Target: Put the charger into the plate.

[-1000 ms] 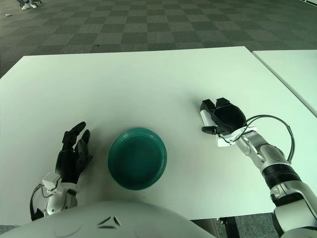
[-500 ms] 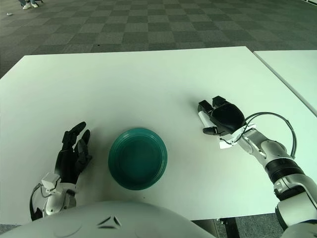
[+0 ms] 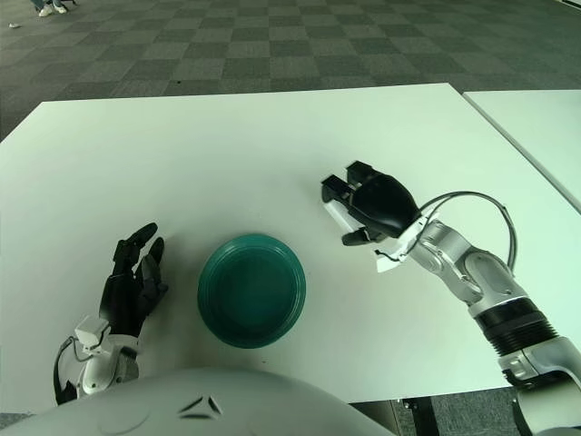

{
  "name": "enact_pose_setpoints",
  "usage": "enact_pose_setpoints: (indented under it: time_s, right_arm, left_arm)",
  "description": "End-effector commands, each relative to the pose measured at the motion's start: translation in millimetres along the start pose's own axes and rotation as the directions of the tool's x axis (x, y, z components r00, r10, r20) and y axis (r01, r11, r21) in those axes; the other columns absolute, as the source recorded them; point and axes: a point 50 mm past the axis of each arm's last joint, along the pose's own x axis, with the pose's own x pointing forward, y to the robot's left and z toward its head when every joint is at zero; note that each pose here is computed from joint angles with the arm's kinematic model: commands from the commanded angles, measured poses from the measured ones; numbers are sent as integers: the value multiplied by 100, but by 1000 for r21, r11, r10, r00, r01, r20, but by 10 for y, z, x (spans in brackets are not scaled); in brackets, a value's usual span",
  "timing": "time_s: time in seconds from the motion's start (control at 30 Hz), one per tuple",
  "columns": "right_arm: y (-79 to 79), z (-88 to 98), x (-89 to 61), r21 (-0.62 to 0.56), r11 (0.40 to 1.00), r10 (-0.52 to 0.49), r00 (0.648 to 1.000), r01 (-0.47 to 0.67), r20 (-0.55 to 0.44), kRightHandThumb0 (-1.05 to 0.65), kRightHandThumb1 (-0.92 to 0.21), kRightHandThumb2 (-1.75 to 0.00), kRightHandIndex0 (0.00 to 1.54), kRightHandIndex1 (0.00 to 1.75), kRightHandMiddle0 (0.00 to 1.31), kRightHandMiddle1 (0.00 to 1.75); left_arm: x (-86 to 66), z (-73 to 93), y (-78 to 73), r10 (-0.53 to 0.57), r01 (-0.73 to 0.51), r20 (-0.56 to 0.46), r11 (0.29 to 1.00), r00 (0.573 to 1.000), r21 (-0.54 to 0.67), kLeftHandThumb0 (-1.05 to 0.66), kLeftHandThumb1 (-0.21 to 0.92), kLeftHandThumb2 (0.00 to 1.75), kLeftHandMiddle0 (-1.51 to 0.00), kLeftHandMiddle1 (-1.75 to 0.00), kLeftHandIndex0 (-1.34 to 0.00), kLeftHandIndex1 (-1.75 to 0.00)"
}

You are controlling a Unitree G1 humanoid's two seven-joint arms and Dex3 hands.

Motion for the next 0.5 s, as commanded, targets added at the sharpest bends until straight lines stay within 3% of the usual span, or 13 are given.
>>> enact_pose_setpoints:
  time_s: [0.0,0.2,0.3,0.47]
  right_arm:
    - [-149,216,134,46,996,-73,995,71,61,-45,-42,-118,103,175,53,175]
    - [-276,506,295,137,983,-141,977,120,161,-45,-42,-118,103,175,53,175]
    - [-251,679,347,212,972,-146,969,103,200,-45,-42,-119,102,175,53,175]
    - [-191,810,414,285,958,-109,964,36,244,-45,-41,-120,101,175,54,175]
  left_arm:
    - [15,-14,-30,-5,5,-8,1000,1000,-15,-75,92,83,-38,-5,-1,-107]
    - [7,-42,-81,-14,14,-3,1000,1000,-13,-74,92,82,-37,-5,-2,-110]
    - [-4,-50,-112,-20,20,3,1000,1000,-10,-73,92,81,-37,-5,0,-109]
    - [-15,-51,-167,-22,22,12,1000,1000,-5,-71,92,79,-37,-5,-1,-109]
